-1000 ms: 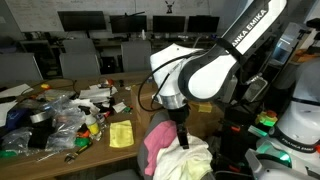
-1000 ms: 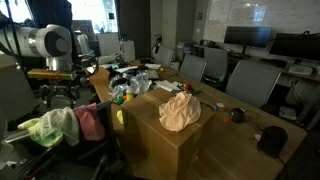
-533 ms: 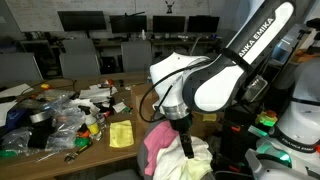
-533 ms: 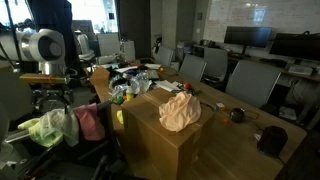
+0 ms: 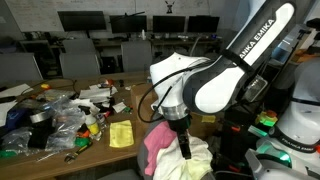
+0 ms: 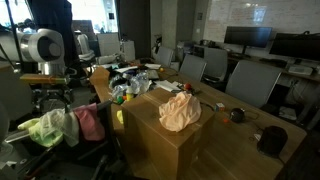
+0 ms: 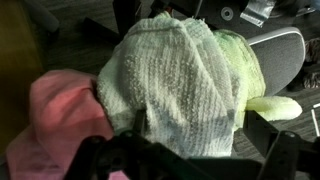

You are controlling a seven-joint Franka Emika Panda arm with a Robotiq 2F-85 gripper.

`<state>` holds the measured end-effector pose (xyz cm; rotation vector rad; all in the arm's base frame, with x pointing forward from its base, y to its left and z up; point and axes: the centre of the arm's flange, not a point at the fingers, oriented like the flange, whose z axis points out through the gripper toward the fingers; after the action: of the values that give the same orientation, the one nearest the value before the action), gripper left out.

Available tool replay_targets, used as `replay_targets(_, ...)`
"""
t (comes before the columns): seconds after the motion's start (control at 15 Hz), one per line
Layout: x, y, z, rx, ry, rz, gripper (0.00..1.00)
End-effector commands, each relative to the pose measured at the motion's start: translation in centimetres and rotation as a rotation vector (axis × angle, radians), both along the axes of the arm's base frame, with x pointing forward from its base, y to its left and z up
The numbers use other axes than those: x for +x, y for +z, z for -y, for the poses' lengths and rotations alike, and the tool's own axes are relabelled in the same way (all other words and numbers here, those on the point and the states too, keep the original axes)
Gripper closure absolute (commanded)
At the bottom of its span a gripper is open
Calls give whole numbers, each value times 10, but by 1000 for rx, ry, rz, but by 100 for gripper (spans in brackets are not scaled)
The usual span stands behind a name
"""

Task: Put the peach shirt, the white towel, the pink shirt and the green towel on the top of the box respectively

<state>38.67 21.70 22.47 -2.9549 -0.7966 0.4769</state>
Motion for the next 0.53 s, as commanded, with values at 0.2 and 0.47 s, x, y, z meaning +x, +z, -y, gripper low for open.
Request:
replay_targets(0.2,3,-4,6,-5,2,31,0)
replay_targets(0.47,6,-3,9,-5,2,30,31)
